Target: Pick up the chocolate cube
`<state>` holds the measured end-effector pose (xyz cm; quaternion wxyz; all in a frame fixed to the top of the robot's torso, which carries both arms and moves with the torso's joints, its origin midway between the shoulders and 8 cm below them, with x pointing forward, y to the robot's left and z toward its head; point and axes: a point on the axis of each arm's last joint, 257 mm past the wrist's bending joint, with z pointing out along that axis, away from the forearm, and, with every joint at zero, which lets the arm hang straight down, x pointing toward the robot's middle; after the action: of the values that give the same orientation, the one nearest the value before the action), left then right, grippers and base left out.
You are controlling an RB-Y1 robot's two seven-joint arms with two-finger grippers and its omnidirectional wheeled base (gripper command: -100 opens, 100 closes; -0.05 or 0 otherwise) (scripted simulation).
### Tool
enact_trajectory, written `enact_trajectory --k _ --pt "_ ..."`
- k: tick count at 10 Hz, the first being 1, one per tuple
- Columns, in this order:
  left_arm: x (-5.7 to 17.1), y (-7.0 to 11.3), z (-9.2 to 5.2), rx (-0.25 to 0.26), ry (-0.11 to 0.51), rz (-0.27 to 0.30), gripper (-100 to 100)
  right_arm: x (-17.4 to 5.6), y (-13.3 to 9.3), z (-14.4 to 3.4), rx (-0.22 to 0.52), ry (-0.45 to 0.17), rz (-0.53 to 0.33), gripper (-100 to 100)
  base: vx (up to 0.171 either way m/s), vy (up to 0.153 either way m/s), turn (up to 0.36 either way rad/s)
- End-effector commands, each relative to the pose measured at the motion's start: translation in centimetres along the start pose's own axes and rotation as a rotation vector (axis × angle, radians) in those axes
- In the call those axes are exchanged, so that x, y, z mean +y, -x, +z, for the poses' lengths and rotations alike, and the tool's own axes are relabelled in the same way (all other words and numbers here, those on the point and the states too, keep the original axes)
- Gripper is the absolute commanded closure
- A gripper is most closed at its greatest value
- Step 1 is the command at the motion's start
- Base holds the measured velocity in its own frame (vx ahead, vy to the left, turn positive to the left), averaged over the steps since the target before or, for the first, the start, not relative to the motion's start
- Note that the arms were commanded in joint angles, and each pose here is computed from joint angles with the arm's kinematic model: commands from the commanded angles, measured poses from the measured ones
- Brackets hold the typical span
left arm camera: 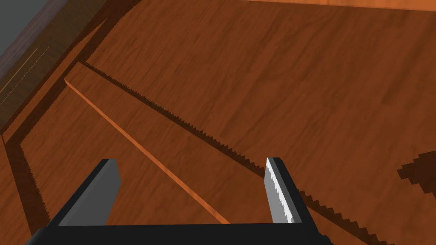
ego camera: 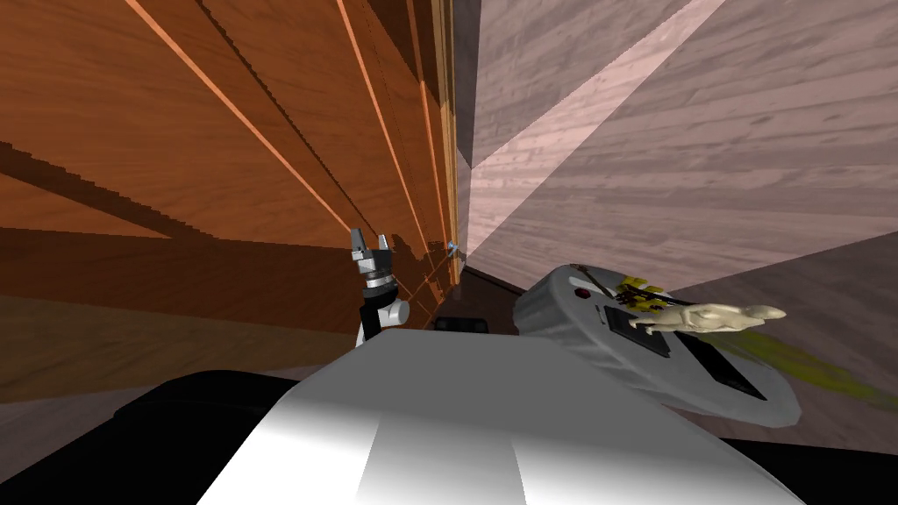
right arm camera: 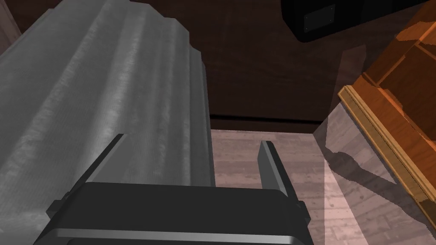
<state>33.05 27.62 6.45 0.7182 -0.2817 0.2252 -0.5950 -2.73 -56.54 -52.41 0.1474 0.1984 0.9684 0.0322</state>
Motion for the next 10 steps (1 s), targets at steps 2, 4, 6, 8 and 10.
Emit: enact_trajectory --k 2,4,6,8,10 --pt "0.0 0.0 0.0 0.0 0.0 0.0 0 -2.9 0.9 -1.1 0.005 -0.047 -0.04 -100 0.079 -0.004 0.116" --pt "0.0 0.0 0.0 0.0 0.0 0.0 0 -5.0 2.0 -2.1 0.007 -0.082 -0.076 -100 0.121 -0.024 0.122" --pt "0.0 0.0 0.0 0.0 0.0 0.0 0 -7.8 4.1 -3.5 0.007 -0.132 -0.136 -100 0.168 -0.05 0.142" --pt "0.0 0.0 0.0 0.0 0.0 0.0 0 -9.6 5.9 -4.3 0.004 -0.165 -0.179 -100 0.254 -0.127 0.214" --pt "0.1 0.0 -0.1 0.0 0.003 0.001 0 -9.8 6.7 -4.3 0.003 -0.169 -0.195 -100 0.165 -0.128 0.076"
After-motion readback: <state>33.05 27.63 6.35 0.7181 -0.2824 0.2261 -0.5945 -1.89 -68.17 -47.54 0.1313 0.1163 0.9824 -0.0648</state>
